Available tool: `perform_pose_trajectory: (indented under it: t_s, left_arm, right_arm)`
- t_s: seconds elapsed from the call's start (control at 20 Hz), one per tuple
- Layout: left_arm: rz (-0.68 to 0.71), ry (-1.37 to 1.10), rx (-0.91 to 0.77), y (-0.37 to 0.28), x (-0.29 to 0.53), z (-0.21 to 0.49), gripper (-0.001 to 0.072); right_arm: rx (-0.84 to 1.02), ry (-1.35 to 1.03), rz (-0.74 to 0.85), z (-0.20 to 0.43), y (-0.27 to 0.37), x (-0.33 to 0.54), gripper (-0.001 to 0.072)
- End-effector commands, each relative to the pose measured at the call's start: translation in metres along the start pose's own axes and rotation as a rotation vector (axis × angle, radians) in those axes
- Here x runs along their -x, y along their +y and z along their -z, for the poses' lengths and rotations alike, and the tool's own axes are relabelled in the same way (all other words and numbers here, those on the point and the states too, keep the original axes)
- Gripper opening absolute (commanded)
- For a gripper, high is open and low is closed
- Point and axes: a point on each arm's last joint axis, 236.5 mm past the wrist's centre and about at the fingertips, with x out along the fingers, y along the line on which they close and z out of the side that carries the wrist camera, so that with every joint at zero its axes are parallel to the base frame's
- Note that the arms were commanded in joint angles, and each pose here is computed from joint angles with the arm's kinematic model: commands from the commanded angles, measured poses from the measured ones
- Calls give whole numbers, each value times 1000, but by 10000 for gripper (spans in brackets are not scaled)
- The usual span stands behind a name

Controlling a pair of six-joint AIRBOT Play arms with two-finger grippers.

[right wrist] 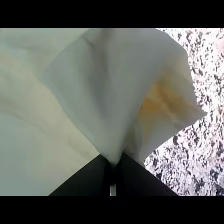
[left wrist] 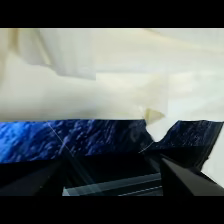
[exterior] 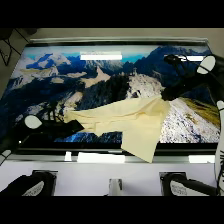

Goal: Fold the shirts.

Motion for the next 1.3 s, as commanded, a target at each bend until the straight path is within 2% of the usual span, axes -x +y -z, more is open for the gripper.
perform_pose_trajectory:
  t_s: [0.0, 0.15, 0.35, 0.45, 0.65, 0.7, 0.8, 0.9, 1.0, 1.25]
  left_arm:
    - [55, -8, 56, -22, -41, 16, 711]
    - [67, 16, 124, -30, -73, 25, 711]
    - [92, 39, 127, -39, -89, 35, 701]
    - [95, 24, 125, -41, -90, 33, 590]
    - [96, 6, 124, -43, -92, 31, 583]
    - [95, 0, 137, -42, -93, 30, 469]
    - [88, -2, 162, -41, -97, 31, 338]
    - [81, 11, 151, -41, -100, 36, 160]
    - [84, 6, 113, -42, -99, 35, 34]
    - [185, -138, -76, -77, -55, -7, 34]
  right_arm:
    - [2, 6, -4, 1, 1, 0, 29]
    - [2, 27, -18, 6, 4, 0, 29]
    - [6, 39, -26, 9, 6, 0, 29]
    - [5, 37, -24, 9, 6, 0, 29]
    - [5, 40, -26, 9, 6, 0, 30]
    - [5, 40, -26, 9, 6, 0, 30]
    - [5, 40, -26, 9, 6, 0, 30]
    - [5, 48, -31, 11, 7, 0, 30]
    - [5, 53, -34, 12, 8, 0, 30]
    - [10, 39, -26, 11, 9, 6, 29]
